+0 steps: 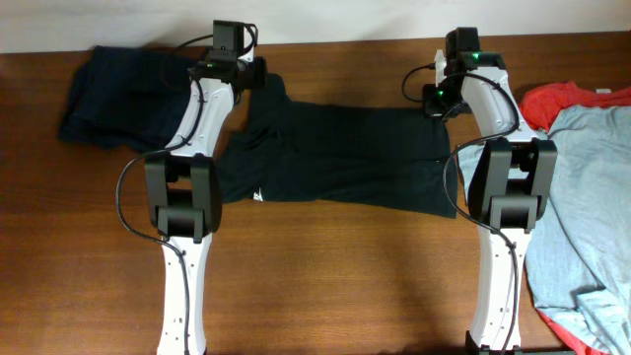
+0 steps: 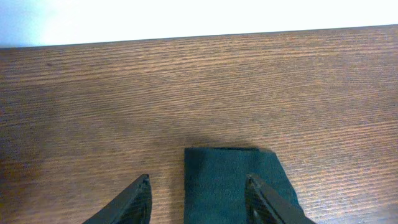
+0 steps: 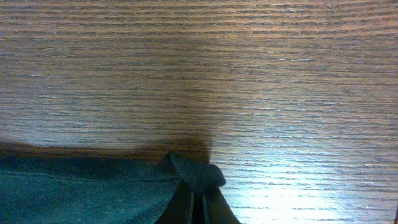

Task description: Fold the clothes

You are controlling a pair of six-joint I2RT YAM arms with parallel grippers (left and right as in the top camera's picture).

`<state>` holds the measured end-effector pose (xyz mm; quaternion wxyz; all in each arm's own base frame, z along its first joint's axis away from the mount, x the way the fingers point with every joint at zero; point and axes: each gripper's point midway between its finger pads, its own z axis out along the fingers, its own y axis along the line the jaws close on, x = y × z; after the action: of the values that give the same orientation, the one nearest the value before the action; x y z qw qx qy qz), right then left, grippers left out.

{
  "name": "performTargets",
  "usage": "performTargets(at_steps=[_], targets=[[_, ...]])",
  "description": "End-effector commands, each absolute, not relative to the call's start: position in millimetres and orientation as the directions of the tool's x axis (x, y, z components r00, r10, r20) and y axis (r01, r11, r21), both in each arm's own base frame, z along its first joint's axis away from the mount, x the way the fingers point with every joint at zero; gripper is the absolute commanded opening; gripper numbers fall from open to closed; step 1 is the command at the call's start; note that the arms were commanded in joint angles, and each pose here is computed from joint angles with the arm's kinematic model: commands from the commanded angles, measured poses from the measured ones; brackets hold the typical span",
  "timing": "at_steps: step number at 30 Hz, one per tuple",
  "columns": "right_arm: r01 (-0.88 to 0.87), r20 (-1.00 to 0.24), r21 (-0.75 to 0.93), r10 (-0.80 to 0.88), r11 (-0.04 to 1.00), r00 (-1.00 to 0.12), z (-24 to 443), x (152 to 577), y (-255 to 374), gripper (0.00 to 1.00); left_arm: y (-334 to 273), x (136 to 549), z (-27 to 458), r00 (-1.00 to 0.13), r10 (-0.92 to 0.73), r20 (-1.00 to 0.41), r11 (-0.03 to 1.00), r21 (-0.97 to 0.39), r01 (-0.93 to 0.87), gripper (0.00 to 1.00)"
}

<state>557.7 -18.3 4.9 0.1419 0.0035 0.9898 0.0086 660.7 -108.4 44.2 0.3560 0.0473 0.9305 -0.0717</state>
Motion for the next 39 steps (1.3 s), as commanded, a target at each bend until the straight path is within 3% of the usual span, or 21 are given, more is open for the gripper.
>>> performTargets(at_steps=[1, 7, 12, 16, 30, 39], targets=[[0.008, -0.286, -0.004, 0.006, 1.0, -0.958, 9, 558, -20, 0.04, -112, 662, 15, -0.757, 0.054, -0.651, 0.981, -0.106, 0.162, 0.51], [0.008, -0.284, -0.004, 0.006, 1.0, -0.959, 9, 558, -20, 0.04, -112, 662, -3, -0.763, 0.056, -0.644, 0.981, -0.106, 0.161, 0.48], [0.008, -0.284, -0.004, 0.006, 1.0, -0.959, 9, 557, -20, 0.04, -112, 663, -4, -0.763, 0.056, -0.644, 0.981, -0.105, 0.161, 0.1], [0.008, -0.283, -0.005, 0.007, 1.0, -0.959, 9, 557, -20, 0.04, -108, 667, 8, -0.756, 0.055, -0.653, 0.983, -0.098, 0.157, 0.02], [0.007, -0.308, -0.005, 0.005, 1.0, -0.951, 35, 556, -19, 0.04, -90, 660, 108, -0.725, 0.18, -0.665, 0.971, 0.003, 0.238, 0.0], [-0.017, -0.316, -0.001, -0.017, 1.0, -0.949, 78, 542, -6, 0.04, -85, 623, 124, -0.8, 0.195, -0.568, 0.97, -0.009, 0.243, 0.0]])
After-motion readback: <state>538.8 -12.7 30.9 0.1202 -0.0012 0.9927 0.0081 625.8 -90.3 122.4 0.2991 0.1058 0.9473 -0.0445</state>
